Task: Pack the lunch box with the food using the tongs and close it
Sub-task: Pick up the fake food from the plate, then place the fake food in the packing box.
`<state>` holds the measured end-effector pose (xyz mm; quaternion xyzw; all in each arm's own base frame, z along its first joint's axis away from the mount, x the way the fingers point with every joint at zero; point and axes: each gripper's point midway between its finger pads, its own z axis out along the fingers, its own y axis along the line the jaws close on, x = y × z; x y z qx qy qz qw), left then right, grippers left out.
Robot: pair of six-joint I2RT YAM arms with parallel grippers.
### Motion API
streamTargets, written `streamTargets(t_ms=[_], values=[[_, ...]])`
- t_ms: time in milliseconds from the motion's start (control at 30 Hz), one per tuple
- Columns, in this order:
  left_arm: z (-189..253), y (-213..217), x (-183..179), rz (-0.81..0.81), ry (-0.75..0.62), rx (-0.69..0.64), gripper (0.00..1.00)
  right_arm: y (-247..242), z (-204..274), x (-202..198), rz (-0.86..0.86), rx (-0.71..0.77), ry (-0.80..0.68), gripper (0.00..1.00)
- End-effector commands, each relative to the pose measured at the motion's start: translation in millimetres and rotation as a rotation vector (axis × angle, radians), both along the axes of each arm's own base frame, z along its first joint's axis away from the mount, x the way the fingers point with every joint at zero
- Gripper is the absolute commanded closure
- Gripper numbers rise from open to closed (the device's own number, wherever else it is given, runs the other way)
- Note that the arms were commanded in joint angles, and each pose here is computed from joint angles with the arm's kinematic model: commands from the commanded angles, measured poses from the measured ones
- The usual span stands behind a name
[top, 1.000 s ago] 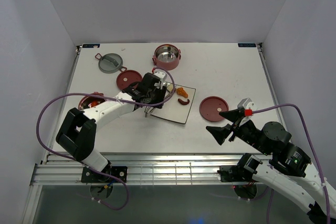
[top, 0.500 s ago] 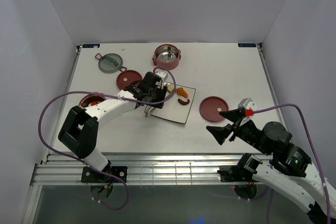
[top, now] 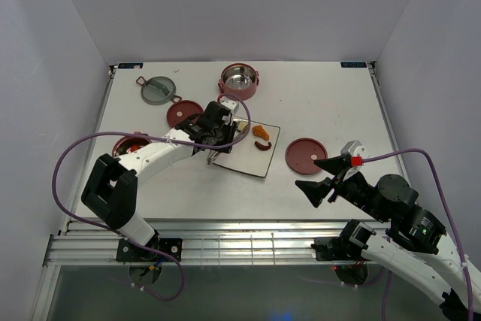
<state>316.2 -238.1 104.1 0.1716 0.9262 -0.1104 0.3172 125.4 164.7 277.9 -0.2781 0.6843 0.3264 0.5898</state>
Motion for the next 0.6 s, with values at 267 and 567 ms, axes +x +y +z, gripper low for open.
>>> streamTargets(t_ms=[267,567], values=[[129,6,34,0.174,-0.284,-0.147,0.66,-6,28,-2,-0.005,0.055,-0.063,0.12],[190,-20,117,0.218,-0.414,-0.129,0.67,-6,27,-2,-0.008,0.054,-0.06,0.12]])
